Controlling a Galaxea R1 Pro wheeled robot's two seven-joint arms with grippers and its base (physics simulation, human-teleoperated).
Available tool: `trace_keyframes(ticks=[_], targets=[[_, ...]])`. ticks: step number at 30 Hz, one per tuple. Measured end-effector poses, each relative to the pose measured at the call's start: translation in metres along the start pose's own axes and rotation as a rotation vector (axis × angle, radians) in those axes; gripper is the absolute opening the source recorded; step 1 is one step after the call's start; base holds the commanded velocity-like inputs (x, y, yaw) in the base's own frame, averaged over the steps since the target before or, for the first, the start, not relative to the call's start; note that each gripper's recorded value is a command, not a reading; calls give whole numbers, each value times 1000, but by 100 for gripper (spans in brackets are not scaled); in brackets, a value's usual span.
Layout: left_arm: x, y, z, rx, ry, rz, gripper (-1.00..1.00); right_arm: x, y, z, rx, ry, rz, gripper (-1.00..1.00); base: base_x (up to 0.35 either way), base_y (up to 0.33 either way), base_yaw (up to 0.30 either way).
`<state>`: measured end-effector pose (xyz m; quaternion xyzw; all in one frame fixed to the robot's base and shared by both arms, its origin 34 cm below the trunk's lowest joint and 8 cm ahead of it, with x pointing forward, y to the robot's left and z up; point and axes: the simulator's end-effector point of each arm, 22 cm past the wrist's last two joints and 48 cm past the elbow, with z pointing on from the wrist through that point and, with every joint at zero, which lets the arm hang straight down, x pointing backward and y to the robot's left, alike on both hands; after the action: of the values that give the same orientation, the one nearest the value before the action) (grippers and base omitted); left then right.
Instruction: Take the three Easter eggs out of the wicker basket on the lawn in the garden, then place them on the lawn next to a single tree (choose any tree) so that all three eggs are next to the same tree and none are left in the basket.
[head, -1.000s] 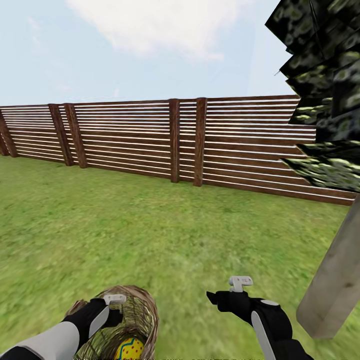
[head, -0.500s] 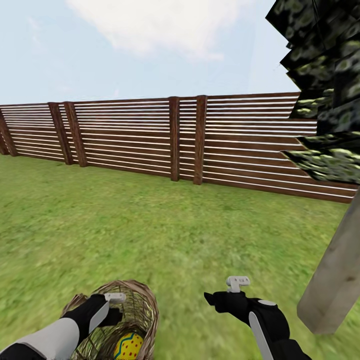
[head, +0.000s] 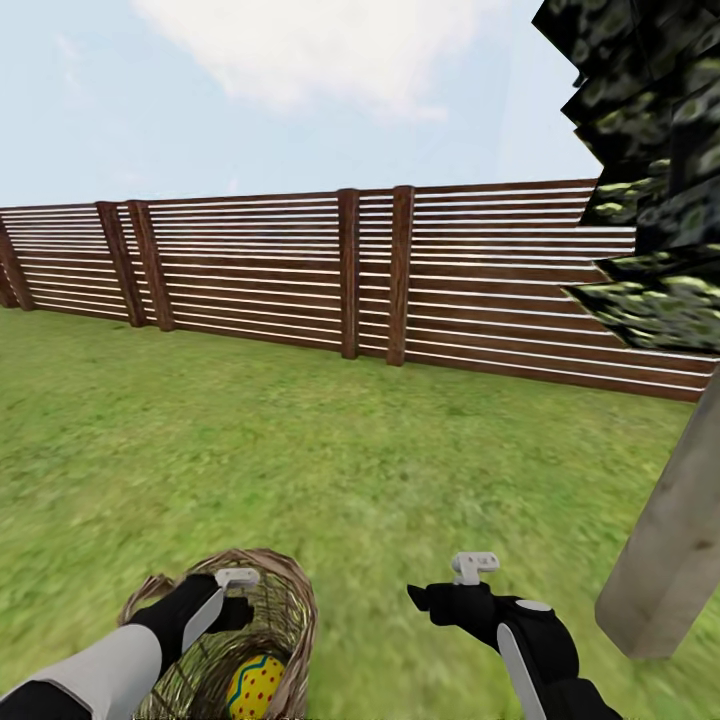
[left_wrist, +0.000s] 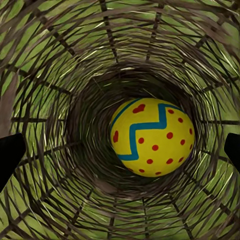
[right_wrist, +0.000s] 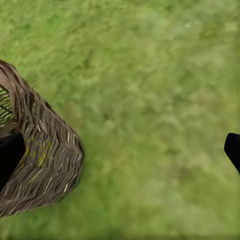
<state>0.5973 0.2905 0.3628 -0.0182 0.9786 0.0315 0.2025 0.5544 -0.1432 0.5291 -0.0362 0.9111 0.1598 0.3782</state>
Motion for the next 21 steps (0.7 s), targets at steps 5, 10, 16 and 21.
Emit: trace_keyframes(ticks=[5,10,16,21], targets=[[7,-2,9,12,0,1,100,10,-2,5,-1,-1,0,100,0,0,0],[13,-4,18,18,-2,2,100,20,-4,11,-1,-1,-1,100,0,0,0],[3,-7,23,34,-26,0,100,32,-7,17,-2,-1,-1,100,0,0,0],[6,-9,31,45,-29,-1,100,40,-8,22,-3,0,0,100,0,0,0]])
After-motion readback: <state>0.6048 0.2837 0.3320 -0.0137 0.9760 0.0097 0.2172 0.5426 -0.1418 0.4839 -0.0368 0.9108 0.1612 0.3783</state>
